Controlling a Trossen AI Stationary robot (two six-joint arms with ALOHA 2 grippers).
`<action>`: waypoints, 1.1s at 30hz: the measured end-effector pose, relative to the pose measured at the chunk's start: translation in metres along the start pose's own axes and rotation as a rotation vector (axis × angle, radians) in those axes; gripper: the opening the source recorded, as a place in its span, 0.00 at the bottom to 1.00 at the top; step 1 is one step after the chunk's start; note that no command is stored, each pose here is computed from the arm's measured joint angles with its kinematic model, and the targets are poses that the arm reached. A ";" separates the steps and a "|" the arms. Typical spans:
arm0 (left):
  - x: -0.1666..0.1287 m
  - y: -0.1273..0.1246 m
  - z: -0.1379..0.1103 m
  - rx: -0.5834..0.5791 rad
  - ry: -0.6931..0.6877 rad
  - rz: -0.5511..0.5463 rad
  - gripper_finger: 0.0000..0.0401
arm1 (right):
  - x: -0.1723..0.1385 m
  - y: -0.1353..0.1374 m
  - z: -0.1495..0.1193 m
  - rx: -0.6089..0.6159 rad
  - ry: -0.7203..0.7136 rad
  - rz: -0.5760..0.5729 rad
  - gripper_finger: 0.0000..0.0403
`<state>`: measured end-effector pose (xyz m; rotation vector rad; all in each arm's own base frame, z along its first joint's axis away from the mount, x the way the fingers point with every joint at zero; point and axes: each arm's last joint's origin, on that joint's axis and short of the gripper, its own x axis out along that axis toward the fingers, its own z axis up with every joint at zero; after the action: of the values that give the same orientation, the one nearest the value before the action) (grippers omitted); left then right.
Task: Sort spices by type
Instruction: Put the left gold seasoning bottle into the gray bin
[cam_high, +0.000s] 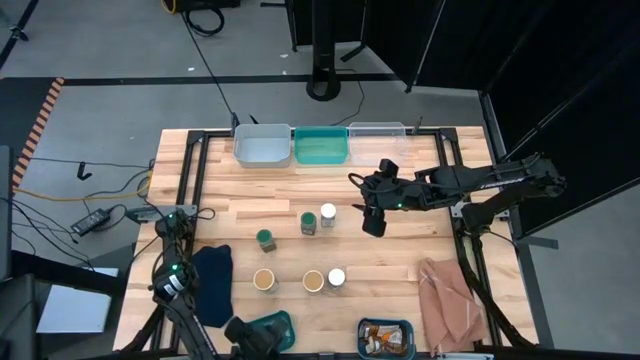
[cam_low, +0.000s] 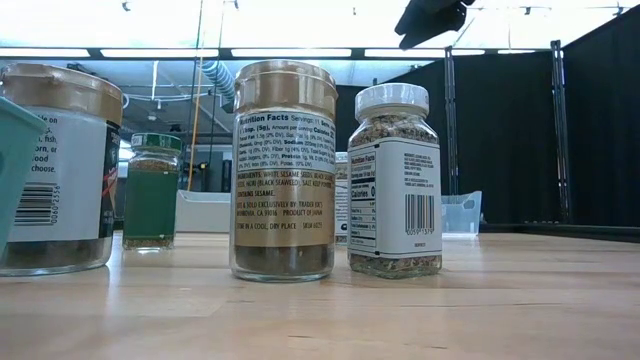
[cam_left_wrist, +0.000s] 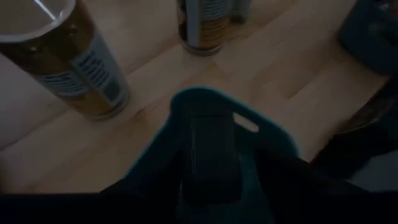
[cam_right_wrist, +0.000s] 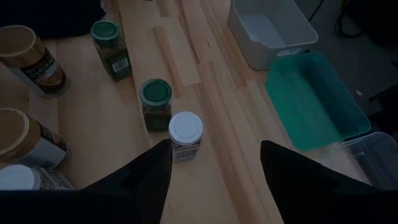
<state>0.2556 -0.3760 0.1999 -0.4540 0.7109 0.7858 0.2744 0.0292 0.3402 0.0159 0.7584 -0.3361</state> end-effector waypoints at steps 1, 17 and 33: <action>-0.002 -0.001 0.002 -0.007 0.000 -0.011 0.51 | 0.000 0.000 0.001 -0.001 -0.005 0.002 0.64; -0.047 -0.003 0.058 -0.059 0.010 -0.158 0.51 | 0.000 0.002 0.005 -0.006 -0.048 0.035 0.67; -0.061 0.017 0.165 0.153 0.003 -0.199 0.51 | 0.000 0.003 0.008 0.009 -0.071 0.054 0.71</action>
<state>0.2789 -0.2937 0.3543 -0.3810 0.7108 0.5398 0.2803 0.0313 0.3459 0.0330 0.6845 -0.2872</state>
